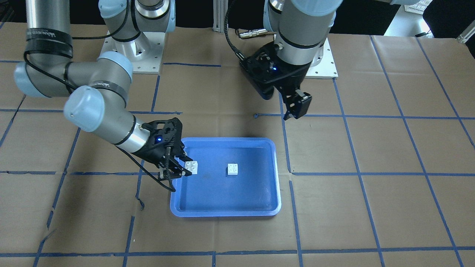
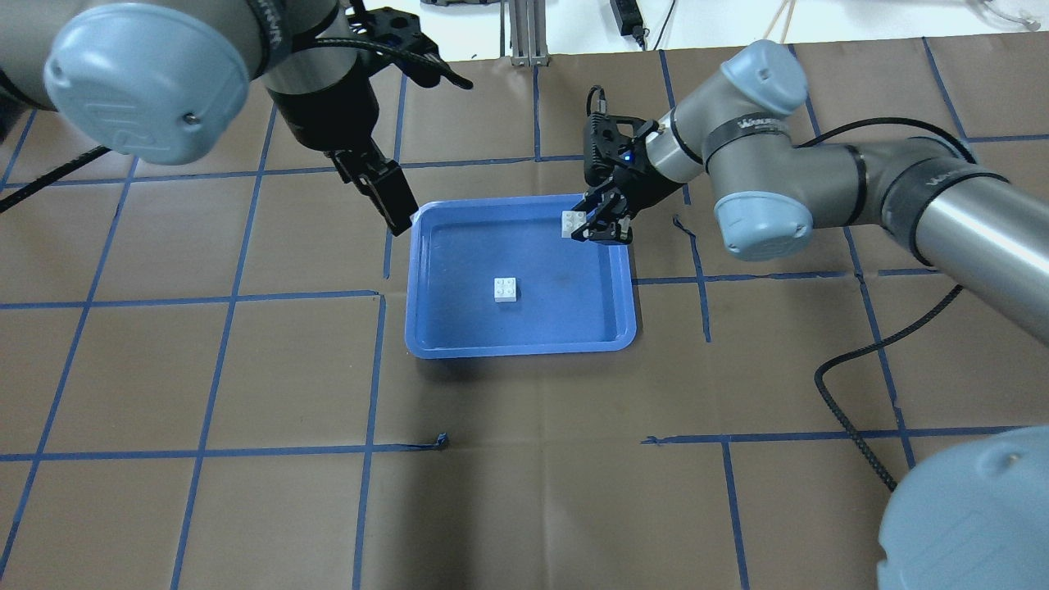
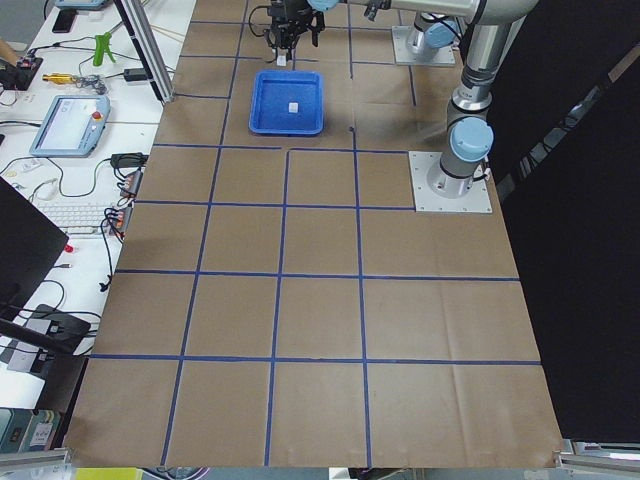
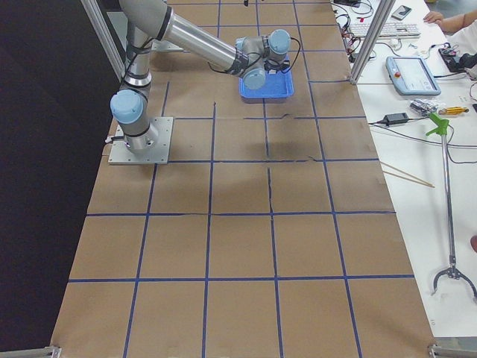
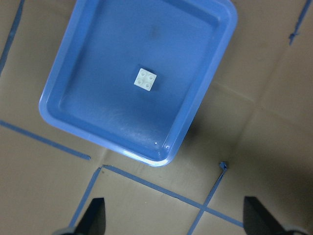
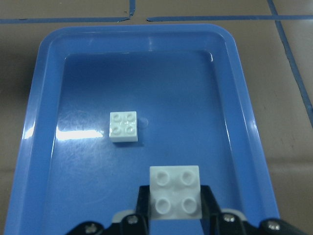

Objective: Assemble white blocks and place on blue tray

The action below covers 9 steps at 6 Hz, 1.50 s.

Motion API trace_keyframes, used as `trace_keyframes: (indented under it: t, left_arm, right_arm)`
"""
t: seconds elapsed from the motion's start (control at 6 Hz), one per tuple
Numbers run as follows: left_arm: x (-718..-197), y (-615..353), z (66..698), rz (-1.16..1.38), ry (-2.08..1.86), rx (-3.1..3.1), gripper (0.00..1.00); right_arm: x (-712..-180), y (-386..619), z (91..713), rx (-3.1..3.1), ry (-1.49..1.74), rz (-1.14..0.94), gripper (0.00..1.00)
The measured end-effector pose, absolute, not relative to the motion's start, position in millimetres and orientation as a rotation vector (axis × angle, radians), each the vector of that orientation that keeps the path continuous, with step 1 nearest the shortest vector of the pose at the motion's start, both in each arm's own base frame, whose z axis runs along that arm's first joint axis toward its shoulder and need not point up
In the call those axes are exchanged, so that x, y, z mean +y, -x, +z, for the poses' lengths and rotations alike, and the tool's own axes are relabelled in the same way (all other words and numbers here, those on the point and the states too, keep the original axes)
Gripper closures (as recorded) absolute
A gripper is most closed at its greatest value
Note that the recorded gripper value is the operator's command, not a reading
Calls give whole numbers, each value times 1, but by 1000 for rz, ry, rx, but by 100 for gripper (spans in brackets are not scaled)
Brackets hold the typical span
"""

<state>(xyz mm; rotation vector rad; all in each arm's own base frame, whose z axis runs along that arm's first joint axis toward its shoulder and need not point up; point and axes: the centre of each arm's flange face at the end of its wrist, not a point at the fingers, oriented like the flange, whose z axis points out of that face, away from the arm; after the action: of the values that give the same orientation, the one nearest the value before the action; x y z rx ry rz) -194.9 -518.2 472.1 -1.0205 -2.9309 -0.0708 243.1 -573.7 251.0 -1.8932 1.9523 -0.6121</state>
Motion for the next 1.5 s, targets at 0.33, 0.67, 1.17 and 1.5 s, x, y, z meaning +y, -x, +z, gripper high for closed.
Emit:
trace_keyframes:
  t: [0.33,0.67,1.17,1.5]
  left_arm:
    - [-512,160,488,-42,293,-3134,0]
    - [-490,157,495,-33,-185,-3181,0]
    - [-475,157,500,0,-183,-3179,0]
    - [-475,155,498,0,-108,-3183,0]
  right_arm:
    - [-555,-268,210,1976,1906,-601,69]
    - [-544,-269,196,1978,1918,-621,69]
    - [-543,-277,172,1961,1925,-626,69]
    - [-539,-286,168,1975,1897,-610,69]
